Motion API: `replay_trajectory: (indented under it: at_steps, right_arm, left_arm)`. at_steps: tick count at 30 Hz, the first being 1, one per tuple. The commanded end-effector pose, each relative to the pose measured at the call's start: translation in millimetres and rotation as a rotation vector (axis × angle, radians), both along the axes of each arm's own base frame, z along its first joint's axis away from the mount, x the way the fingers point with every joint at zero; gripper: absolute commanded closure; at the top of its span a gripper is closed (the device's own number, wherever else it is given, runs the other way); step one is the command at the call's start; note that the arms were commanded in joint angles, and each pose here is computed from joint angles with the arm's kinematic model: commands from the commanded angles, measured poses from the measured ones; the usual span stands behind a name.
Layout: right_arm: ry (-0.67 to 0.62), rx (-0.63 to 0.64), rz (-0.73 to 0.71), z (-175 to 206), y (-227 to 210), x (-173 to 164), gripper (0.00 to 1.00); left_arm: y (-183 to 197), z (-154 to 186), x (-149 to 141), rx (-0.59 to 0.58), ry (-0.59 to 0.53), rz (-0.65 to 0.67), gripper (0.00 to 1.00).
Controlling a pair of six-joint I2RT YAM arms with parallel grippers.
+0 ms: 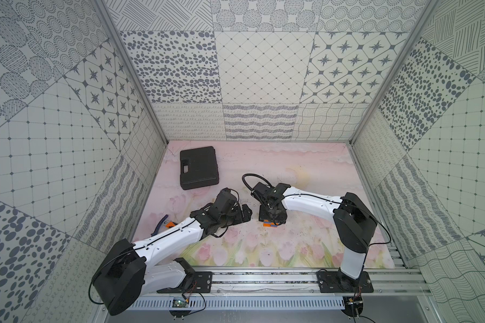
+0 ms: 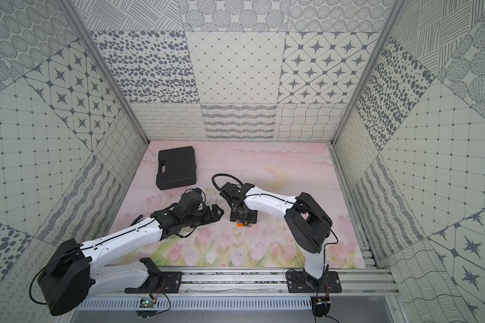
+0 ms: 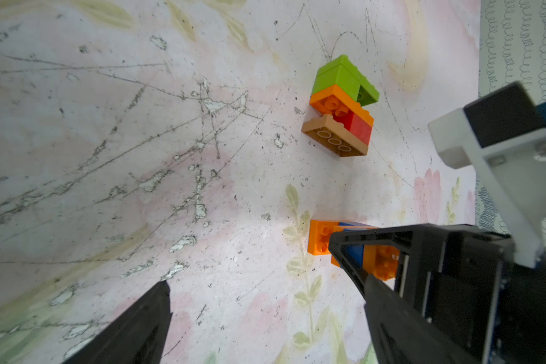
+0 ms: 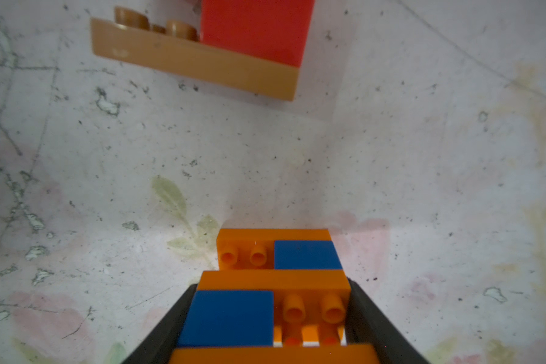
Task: Assemble the number 5 with lego
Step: Assemble the lego brick with the lego brick.
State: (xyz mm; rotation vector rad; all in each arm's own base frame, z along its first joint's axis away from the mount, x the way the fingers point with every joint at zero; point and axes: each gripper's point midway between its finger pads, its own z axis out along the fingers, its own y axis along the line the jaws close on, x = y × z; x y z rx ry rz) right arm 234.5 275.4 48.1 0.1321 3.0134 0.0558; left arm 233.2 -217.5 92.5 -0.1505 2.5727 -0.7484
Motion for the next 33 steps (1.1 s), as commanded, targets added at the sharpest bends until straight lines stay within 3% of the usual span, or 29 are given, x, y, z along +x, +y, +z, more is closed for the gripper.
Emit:
replay_trajectory:
  at_steps: [1,20,33]
  right_arm:
    - [0.060,-0.045,0.012,-29.9,-5.6,-10.5,0.36]
    - [0.038,-0.018,0.069,-7.1,-8.2,-14.4,0.37]
    - [0.062,-0.014,0.093,-17.6,-9.4,-23.1,0.36]
  left_arm:
    - [6.7,0.8,0.9,0.029,-0.020,0.014,0.01]
    - [8.8,6.5,6.8,0.008,-0.045,0.060,0.01]
    - [5.8,4.2,8.9,-0.007,-0.024,0.081,0.01]
